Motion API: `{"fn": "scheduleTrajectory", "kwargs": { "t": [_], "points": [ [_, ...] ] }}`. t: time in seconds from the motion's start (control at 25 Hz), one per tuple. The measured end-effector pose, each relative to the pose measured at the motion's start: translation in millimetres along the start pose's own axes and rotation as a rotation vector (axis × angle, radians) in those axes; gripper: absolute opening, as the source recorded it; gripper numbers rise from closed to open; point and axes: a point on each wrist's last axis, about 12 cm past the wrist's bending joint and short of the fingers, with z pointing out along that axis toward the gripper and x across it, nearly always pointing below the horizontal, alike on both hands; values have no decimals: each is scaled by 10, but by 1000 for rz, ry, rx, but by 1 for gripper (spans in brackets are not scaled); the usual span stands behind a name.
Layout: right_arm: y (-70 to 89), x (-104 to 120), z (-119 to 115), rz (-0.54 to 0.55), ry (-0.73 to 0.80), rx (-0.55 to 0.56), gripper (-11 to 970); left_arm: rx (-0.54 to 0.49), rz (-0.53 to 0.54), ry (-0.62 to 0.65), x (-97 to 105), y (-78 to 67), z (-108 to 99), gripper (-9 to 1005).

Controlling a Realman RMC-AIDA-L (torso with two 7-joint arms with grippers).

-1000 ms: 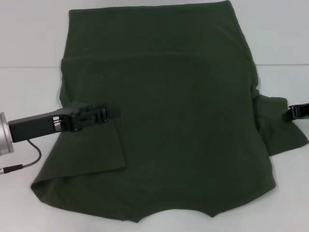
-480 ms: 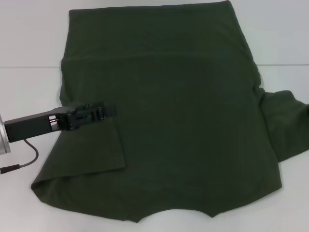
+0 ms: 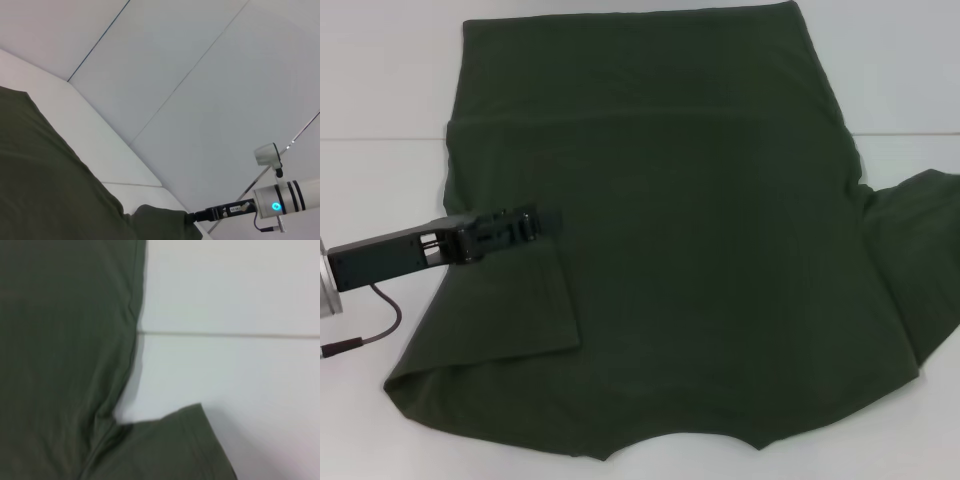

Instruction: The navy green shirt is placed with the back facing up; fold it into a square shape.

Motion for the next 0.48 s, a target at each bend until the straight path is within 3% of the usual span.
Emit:
{"fn": "scheduleTrajectory", "kwargs": {
  "t": [0.28, 0.48],
  "points": [
    [121, -113, -58, -3, 24, -55, 20, 11, -13, -24, -26, -12, -19, 766],
    [379, -130, -142, -33, 130, -190, 24, 13, -11, -38, -46, -14, -24, 766]
  ]
}}
